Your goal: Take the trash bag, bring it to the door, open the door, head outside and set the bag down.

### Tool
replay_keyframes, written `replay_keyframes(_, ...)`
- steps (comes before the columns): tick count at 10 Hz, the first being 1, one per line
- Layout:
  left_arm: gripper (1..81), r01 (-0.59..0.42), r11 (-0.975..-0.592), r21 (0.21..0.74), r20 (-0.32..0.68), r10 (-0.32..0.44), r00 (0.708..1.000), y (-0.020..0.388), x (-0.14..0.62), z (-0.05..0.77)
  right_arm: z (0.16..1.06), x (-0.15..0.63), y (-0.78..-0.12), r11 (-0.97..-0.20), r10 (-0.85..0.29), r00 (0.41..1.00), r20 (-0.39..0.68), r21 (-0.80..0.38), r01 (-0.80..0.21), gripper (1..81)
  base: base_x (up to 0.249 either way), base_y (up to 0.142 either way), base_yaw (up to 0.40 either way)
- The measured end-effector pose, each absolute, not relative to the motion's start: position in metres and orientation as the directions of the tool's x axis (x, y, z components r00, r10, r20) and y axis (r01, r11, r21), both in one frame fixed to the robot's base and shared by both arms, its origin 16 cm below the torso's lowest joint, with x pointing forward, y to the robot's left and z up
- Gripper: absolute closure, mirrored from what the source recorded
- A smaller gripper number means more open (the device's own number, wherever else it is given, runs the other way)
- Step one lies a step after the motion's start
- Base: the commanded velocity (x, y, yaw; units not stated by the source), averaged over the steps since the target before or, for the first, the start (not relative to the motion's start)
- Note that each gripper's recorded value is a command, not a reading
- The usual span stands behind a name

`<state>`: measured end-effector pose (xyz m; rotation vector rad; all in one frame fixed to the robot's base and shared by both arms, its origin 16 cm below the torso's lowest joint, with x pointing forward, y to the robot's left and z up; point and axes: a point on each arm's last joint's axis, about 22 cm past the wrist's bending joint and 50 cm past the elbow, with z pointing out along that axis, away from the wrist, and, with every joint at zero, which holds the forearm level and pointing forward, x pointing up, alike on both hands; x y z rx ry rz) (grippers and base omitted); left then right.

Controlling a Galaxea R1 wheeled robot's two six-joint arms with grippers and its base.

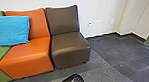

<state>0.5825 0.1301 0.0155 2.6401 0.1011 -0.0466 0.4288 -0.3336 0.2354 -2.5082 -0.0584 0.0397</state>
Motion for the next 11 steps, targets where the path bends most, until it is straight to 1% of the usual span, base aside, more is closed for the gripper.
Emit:
replay_keyframes(2, 1.0, 0.058, -0.877, 0.477, -0.025, 0.052, 0.998, 0.129, 0.606, 0.014, 0.219, 0.429, -0.334, -0.806, 0.048, 0.999, -0.001, -0.590, 0.038, 1.0, 0.000, 0.000, 0.000)
replay_keyframes(4, 1.0, 0.060, -0.892, 0.448, 0.004, 0.069, 0.998, 0.147, 0.625, 0.007, 0.203, 0.428, -0.333, -0.805, 0.050, 0.998, 0.022, -0.592, 0.054, 1.0, 0.000, 0.000, 0.000)
replay_keyframes(5, 1.0, 0.072, -0.898, 0.434, -0.001, 0.080, 0.997, 0.155, 0.626, -0.005, 0.193, 0.426, -0.333, -0.804, 0.050, 0.999, 0.015, -0.592, 0.049, 1.0, 0.000, 0.000, 0.000)
replay_keyframes(7, 1.0, 0.092, -0.901, 0.425, -0.046, 0.080, 0.996, 0.151, 0.617, -0.034, 0.172, 0.427, -0.327, -0.799, 0.055, 0.998, -0.023, -0.600, 0.031, 1.0, 0.000, 0.000, 0.000)
replay_keyframes(10, 1.0, 0.120, -0.894, 0.431, -0.130, 0.070, 0.989, 0.131, 0.584, -0.087, 0.139, 0.426, -0.325, -0.797, 0.054, 0.994, -0.092, -0.603, -0.013, 1.0, 0.000, 0.000, 0.000)
replay_keyframes(11, 1.0, 0.130, -0.894, 0.429, -0.157, 0.068, 0.985, 0.130, 0.574, -0.098, 0.131, 0.424, -0.323, -0.795, 0.055, 0.992, -0.112, -0.606, -0.024, 1.0, 0.000, 0.000, 0.000)
